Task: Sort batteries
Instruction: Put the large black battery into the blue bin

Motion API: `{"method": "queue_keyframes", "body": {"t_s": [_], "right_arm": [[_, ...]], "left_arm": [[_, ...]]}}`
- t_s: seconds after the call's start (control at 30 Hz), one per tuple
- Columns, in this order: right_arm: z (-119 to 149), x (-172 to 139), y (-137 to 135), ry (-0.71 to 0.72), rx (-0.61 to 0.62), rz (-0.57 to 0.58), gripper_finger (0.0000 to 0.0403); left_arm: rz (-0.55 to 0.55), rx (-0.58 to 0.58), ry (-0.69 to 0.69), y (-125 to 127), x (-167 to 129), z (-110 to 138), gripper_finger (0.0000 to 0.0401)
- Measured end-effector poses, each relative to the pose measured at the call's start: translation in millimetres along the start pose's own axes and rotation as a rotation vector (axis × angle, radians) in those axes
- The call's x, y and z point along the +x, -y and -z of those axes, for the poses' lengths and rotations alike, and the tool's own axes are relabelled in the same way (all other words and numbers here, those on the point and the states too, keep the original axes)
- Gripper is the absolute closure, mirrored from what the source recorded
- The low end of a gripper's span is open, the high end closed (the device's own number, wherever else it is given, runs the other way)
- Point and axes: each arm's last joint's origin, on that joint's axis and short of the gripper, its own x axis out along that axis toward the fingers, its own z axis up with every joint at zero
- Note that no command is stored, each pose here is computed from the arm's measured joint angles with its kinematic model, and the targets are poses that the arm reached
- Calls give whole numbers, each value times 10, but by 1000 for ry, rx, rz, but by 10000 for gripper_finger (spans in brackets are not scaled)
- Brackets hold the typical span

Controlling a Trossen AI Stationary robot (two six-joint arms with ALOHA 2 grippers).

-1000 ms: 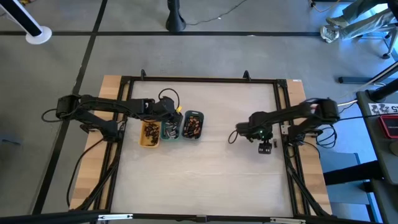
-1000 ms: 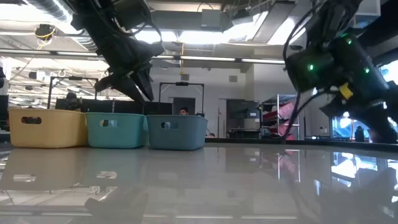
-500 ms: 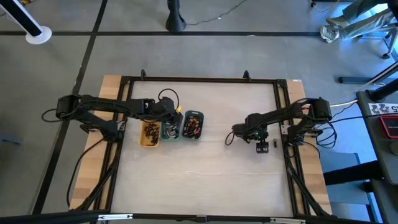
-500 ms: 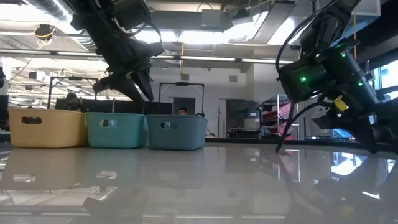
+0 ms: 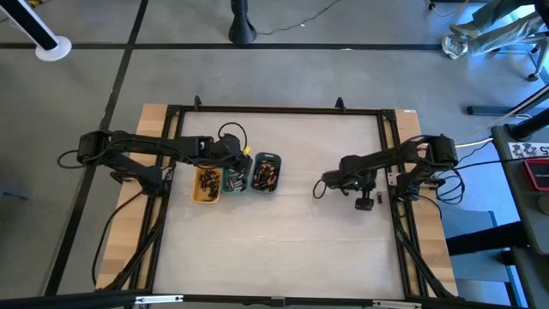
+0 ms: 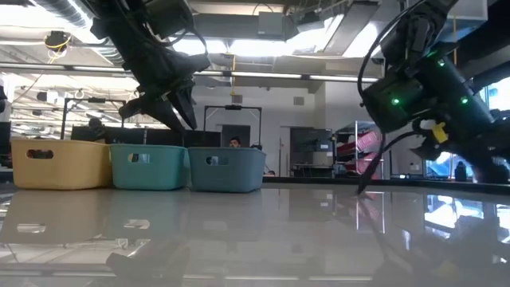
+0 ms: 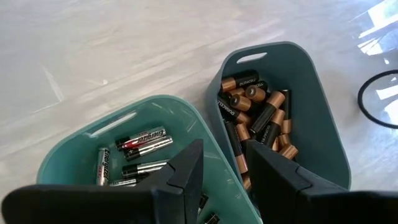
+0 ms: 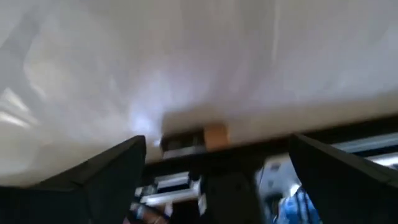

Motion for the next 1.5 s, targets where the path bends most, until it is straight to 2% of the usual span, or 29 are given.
{"method": "queue_keyframes", "body": {"t_s": [0.23,0.4,0.53,0.73,0.9,1.5], "right_arm": [[87,43,-21,-27,8,-122,24],[114,122,-13,-32,-1,-35,26],[127,154,-43,-29,-65,-4,26],[182,218,-139,-64,-124,-42,26],[174,247,-201,-35,-194,-31,26],[-3,487,-232,-184,-195,-22,27]], "left_arm": [[0,1,0,0,0,0,287],[-5,10,-3,-5,0,2,287],[-5,6,-1,-10,3,-7,287],[-5,-7,0,-10,3,-7,287],[-5,-10,0,-10,2,-7,287],[17,2,-24,-2,2,-2,287]]}}
